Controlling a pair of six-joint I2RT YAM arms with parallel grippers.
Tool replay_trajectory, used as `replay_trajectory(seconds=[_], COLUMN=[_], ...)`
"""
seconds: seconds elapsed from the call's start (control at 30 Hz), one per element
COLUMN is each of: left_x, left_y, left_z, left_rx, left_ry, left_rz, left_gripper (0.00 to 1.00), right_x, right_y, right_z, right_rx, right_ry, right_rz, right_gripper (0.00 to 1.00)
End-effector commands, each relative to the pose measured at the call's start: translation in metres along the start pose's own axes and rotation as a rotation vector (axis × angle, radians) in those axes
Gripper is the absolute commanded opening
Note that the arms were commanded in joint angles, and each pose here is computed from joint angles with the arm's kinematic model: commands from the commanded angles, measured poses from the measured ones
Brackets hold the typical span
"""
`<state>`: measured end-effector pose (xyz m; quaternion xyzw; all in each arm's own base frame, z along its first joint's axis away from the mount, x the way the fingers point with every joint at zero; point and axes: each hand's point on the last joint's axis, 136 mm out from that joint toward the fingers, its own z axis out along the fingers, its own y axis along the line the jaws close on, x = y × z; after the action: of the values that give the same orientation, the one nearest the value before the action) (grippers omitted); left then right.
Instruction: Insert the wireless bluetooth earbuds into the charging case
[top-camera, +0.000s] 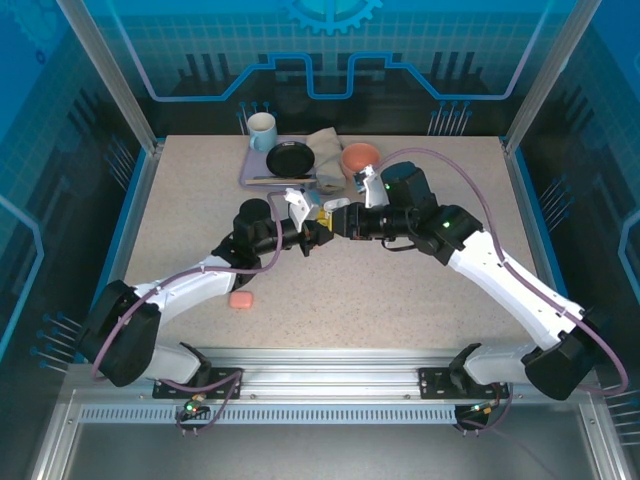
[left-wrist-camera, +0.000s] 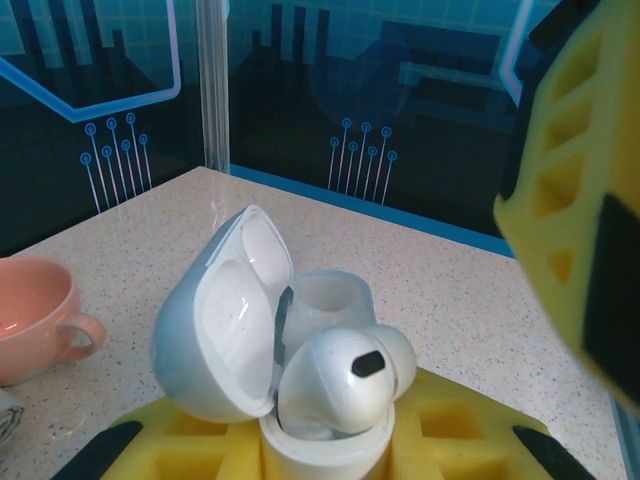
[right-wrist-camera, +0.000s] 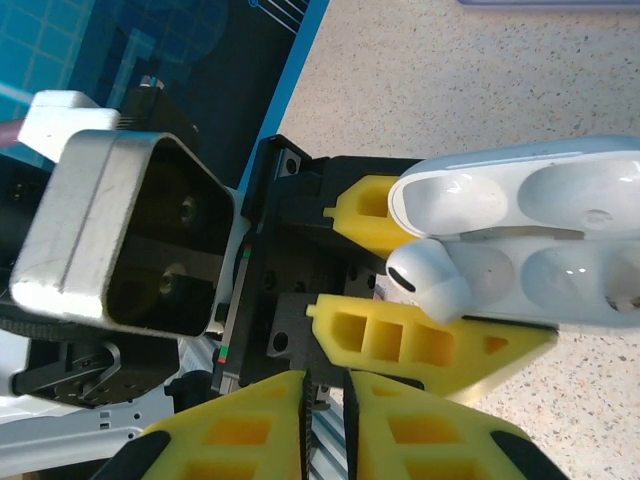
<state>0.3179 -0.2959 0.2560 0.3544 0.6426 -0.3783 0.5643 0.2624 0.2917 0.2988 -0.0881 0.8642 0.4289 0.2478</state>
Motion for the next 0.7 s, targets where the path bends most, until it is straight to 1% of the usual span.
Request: replay_trajectory(seconds=[0.0, 0.4, 0.67], left_x=[-0.019, -0.021, -0.022], left_y=[-0.002, -0.007, -0.010], left_z=[0.002, 0.001, -0.002], left_rx=[0.031, 0.054, 0.063], left_ry=[-0.036, -0.040, -0.041], left_rz=[0.012, 0.009, 0.010], left_gripper=[0.00, 0.00, 0.00], right_x=[-0.008, -0.022, -0.031], right_y=[0.014, -0.003, -0.020], right_z=[0.002, 0.006, -0.001], right_rx=[-0.039, 0.023, 0.054], right_ry=[-0.019, -0.050, -0.078], right_rz=[-0.011, -0.010, 0.013], right_gripper=[0.18, 0.17, 0.17])
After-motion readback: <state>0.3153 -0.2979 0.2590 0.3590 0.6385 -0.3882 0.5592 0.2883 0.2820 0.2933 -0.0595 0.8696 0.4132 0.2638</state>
